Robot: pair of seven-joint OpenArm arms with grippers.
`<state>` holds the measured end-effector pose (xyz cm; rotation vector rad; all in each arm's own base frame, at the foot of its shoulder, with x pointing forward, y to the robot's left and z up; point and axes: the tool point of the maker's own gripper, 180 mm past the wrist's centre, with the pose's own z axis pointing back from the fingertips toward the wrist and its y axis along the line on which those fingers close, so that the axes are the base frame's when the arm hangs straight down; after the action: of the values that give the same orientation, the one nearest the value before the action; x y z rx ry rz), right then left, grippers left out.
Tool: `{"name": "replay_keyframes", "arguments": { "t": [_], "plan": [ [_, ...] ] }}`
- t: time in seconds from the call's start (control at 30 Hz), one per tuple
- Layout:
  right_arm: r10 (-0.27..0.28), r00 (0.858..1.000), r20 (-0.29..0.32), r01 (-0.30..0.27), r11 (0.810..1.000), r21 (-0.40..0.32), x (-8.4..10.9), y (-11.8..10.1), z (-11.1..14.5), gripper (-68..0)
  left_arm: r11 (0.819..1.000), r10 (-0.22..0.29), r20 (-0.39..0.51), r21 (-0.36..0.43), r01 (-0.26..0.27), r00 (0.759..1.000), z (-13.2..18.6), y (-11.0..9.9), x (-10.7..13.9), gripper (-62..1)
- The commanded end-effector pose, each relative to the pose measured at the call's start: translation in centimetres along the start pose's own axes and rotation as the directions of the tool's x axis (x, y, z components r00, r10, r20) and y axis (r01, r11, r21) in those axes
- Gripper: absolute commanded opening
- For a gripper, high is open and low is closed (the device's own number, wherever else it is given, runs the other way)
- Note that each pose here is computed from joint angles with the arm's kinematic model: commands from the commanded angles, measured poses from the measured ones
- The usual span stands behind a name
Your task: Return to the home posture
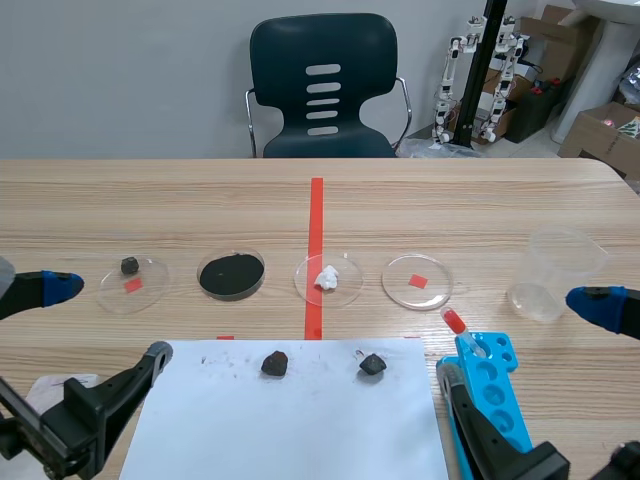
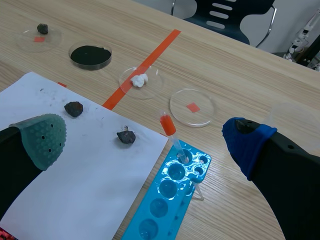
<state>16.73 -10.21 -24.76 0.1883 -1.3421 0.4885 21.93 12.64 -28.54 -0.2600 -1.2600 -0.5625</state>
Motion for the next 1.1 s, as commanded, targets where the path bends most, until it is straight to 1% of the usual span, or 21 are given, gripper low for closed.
{"name": "replay_keyframes", "arguments": {
  "t": [0.0, 0.1, 0.2, 0.33, 0.47, 0.63, 0.8, 1.07],
  "plan": [
    [0.005, 1.0, 0.028, -0.005, 1.0, -0.002, 0.7, -0.2, -0.2, 0.4, 1.0, 0.003, 0.041, 0.007, -0.003, 0.999, 0.3, -0.1, 1.4, 1.4],
    [0.005, 1.0, 0.028, -0.005, 1.0, -0.002, 0.7, -0.2, -0.2, 0.4, 1.0, -0.014, 0.056, 0.016, 0.013, 0.998, 1.1, 0.0, 2.5, 1.4],
    [0.005, 1.0, 0.028, -0.005, 1.0, -0.002, 0.7, -0.2, -0.2, 0.4, 1.0, -0.025, 0.09, 0.019, 0.023, 0.996, 1.8, -0.1, 3.6, 1.4],
    [0.005, 1.0, 0.028, -0.005, 1.0, -0.002, 0.7, -0.2, -0.2, 0.4, 1.0, -0.023, 0.122, 0.016, 0.021, 0.992, 2.5, -0.5, 4.4, 1.4],
    [0.005, 1.0, 0.028, -0.005, 1.0, -0.002, 0.6, -0.2, -0.2, 0.4, 1.0, -0.011, 0.133, 0.01, 0.009, 0.991, 3.1, -0.9, 4.3, 1.4],
    [0.005, 1.0, 0.028, -0.005, 1.0, -0.002, 0.7, -0.2, -0.2, 0.4, 1.0, -0.01, 0.131, 0.009, 0.009, 0.991, 3.1, -0.9, 4.3, 1.4],
    [0.005, 1.0, 0.028, -0.005, 1.0, -0.002, 0.7, -0.2, -0.2, 0.4, 0.999, -0.044, 0.114, 0.002, 0.044, 0.993, 3.0, -1.1, 4.0, 1.4],
    [0.005, 1.0, 0.028, -0.005, 1.0, -0.002, 0.7, -0.2, -0.2, 0.4, 0.999, -0.045, 0.113, 0.002, 0.045, 0.993, 3.0, -1.0, 4.0, 1.4]
  ]
}}
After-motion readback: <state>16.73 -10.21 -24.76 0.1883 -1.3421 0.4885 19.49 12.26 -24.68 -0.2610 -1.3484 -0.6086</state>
